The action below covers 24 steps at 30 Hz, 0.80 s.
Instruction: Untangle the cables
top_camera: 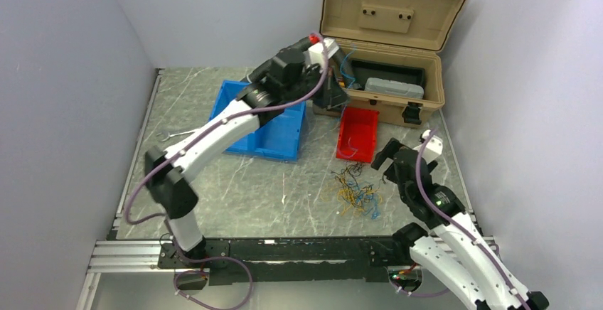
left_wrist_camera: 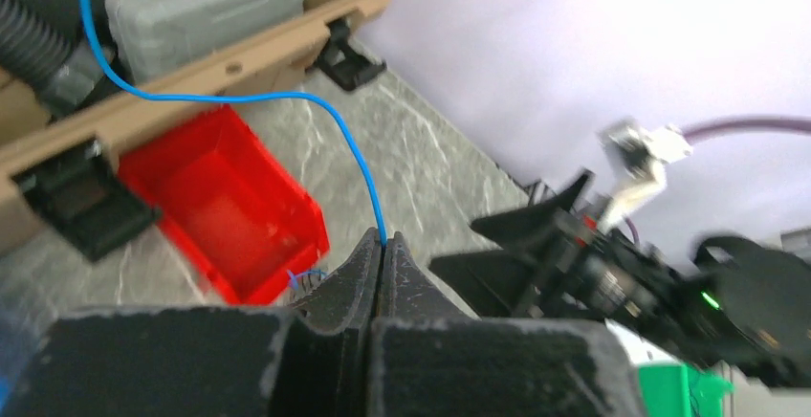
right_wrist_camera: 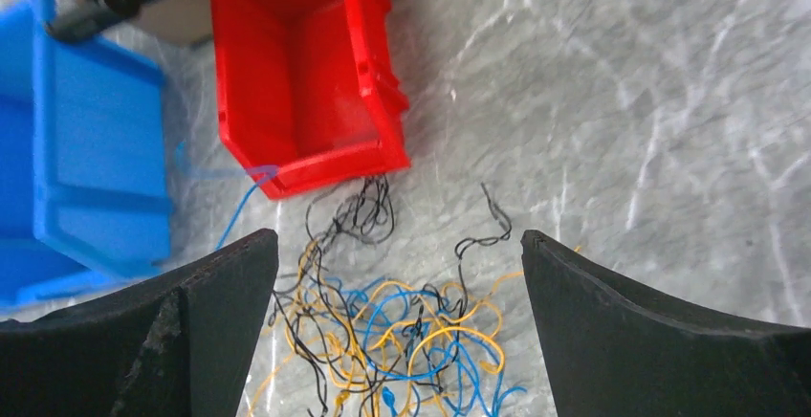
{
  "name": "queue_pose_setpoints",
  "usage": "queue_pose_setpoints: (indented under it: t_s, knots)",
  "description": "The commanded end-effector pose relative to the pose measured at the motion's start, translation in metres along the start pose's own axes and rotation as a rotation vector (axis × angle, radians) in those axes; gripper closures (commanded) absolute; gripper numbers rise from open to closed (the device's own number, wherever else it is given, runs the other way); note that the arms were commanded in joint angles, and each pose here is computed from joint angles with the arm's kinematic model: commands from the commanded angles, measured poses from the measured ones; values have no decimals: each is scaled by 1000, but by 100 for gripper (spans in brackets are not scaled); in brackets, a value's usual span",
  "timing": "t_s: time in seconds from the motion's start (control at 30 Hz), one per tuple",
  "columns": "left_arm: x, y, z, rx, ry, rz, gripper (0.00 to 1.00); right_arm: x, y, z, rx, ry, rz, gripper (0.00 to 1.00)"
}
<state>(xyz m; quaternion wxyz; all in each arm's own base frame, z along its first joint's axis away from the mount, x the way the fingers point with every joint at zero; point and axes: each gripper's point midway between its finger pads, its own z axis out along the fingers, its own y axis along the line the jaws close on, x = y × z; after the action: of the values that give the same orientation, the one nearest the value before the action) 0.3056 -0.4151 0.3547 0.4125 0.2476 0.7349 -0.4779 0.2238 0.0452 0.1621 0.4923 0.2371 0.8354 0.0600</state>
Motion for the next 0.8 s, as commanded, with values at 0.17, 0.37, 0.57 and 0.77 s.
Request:
queue_pose_setpoints:
  t_s: [0.17, 0.37, 0.57, 0.77]
  knots:
    - [-34, 15, 77, 27, -85, 101, 100, -59, -4, -26, 41, -160, 10, 0]
    - [6, 61, 115, -65, -49, 145, 100, -60, -1, -28, -4, -180, 17, 0]
    - [61, 74, 125, -123, 61, 156, 100, -61, -2, -28, 1, -188, 19, 1]
    - [66, 79, 126, -151, 142, 176, 100, -62, 6, -29, -38, -182, 21, 1]
